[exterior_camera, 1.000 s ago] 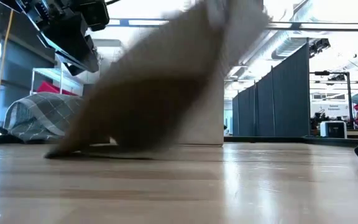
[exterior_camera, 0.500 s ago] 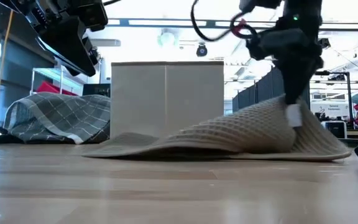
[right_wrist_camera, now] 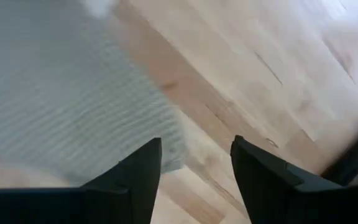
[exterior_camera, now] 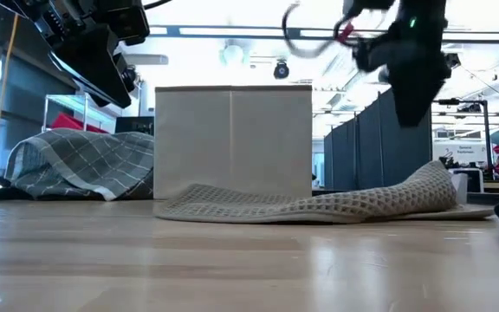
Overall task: Fold towel
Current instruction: Fold the brown towel
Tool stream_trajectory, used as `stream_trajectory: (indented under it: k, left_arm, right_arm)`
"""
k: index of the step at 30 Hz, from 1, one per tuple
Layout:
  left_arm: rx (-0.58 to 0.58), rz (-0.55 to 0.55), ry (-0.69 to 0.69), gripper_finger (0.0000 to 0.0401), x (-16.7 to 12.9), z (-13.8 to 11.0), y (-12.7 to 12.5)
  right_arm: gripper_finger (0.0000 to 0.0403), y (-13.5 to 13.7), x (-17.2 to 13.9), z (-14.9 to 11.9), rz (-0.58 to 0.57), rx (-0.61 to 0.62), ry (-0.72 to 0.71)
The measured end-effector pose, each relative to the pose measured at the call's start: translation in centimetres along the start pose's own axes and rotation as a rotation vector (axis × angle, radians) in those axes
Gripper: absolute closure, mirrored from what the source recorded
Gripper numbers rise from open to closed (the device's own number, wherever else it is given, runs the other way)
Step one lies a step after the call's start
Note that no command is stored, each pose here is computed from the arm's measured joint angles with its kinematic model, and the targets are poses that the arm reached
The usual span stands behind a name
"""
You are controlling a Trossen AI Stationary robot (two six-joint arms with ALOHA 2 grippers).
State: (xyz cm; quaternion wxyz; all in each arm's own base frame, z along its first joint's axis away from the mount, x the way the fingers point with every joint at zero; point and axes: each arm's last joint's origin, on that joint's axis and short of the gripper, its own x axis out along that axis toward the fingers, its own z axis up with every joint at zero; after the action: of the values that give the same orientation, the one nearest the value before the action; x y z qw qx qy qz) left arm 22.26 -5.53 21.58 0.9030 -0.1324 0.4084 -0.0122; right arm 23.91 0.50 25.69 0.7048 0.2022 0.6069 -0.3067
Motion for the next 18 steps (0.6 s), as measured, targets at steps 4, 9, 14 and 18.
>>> stream_trajectory:
  k: [4, 9, 14, 18]
  left_arm:
    - [0.0, 0.003, 0.003, 0.0401, 0.0, 0.0, 0.0]
    - [0.0, 0.032, -0.009, 0.0401, 0.0, 0.0, 0.1]
    - [-0.023, 0.046, -0.015, 0.0401, 0.0, 0.0, 0.1]
    - [-0.008, 0.045, -0.013, 0.0401, 0.0, -0.1, 0.0]
  right_arm:
    - [0.0221, 0.6, -2.0, -1.4, 0.202, -0.273, -0.007]
    - [0.0227, 3.1, -1.5, -4.0, 0.212, -0.749, -0.087]
    - [0.0236, 5.6, 2.8, -5.7, 0.227, -0.936, -0.126]
    - [0.0238, 7.0, 5.6, -5.7, 0.218, -0.924, -0.172]
